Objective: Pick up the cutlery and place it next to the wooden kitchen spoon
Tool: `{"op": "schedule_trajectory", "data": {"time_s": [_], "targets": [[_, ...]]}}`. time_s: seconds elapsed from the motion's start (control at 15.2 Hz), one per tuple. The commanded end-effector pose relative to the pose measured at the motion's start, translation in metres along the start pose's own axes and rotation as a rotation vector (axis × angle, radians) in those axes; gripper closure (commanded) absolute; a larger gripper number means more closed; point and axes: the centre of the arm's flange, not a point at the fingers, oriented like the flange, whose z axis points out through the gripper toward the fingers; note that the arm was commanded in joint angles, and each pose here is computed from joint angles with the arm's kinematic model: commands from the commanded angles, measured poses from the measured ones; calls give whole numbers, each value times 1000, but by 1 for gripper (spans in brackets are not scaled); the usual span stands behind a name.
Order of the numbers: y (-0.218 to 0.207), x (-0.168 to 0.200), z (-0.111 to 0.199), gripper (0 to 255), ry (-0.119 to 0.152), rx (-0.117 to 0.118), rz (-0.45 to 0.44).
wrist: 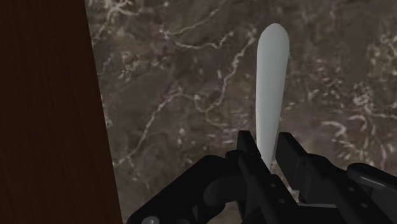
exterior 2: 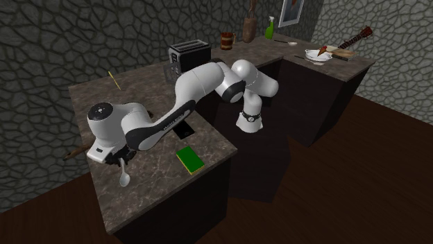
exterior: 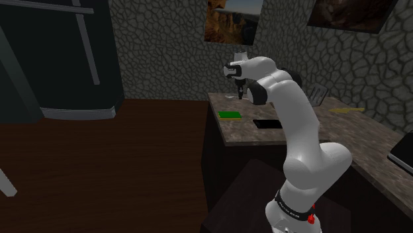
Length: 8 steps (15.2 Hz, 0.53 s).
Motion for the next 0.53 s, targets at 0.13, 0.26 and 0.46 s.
{"op": "schedule_trajectory", "data": {"time_s": [0.13, 0.26, 0.46], "targets": [[0, 0, 0, 0, 0, 0, 0], [0, 0, 0, 0, 0, 0, 0], [0, 0, -26, 0, 0, 0, 0]]}}
